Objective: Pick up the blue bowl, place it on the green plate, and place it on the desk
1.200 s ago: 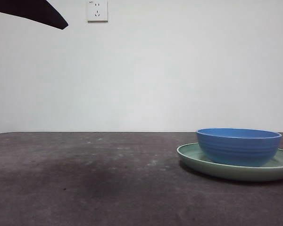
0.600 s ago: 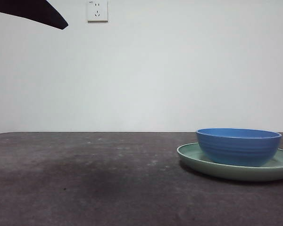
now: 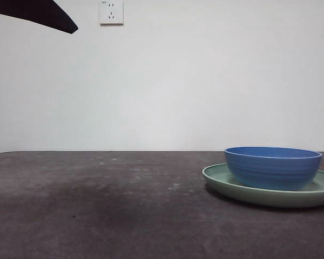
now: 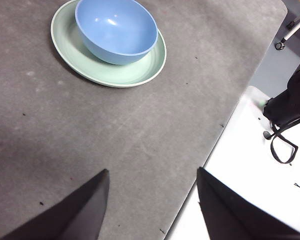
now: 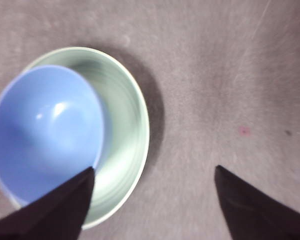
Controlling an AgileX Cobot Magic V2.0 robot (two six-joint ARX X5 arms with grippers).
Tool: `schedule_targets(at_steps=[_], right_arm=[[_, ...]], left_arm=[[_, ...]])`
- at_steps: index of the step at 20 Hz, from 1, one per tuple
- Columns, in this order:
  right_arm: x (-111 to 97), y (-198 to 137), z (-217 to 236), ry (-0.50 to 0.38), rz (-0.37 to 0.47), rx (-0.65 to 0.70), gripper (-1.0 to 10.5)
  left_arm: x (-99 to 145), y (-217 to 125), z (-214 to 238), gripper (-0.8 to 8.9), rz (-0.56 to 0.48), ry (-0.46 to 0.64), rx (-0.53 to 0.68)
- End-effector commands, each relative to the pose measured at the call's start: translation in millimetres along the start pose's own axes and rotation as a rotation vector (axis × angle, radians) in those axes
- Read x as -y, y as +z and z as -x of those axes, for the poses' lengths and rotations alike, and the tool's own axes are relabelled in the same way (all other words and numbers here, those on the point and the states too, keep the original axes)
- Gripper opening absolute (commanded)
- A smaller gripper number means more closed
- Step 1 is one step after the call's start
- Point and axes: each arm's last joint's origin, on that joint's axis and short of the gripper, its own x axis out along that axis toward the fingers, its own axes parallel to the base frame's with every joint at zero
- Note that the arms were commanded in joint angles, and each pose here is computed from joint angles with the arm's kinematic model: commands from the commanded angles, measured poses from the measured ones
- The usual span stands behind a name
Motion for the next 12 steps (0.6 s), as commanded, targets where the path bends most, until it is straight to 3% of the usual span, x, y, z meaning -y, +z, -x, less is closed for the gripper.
schedule_targets(at_steps=[1, 9, 12], right_arm=[[4, 10, -18, 0.013, 0.023, -0.02, 3.2], [7, 14, -83, 0.048, 0.044, -0.142, 3.2], [8, 13, -101, 0.053, 0.052, -0.166, 2.5]], left_arm=[[1, 3, 0, 2.81, -0.022, -0.01, 0.007], [1, 5, 0, 2.81, -0.034, -0.01, 0.032], [1, 5, 0, 2.81, -0.03, -0.01, 0.031]])
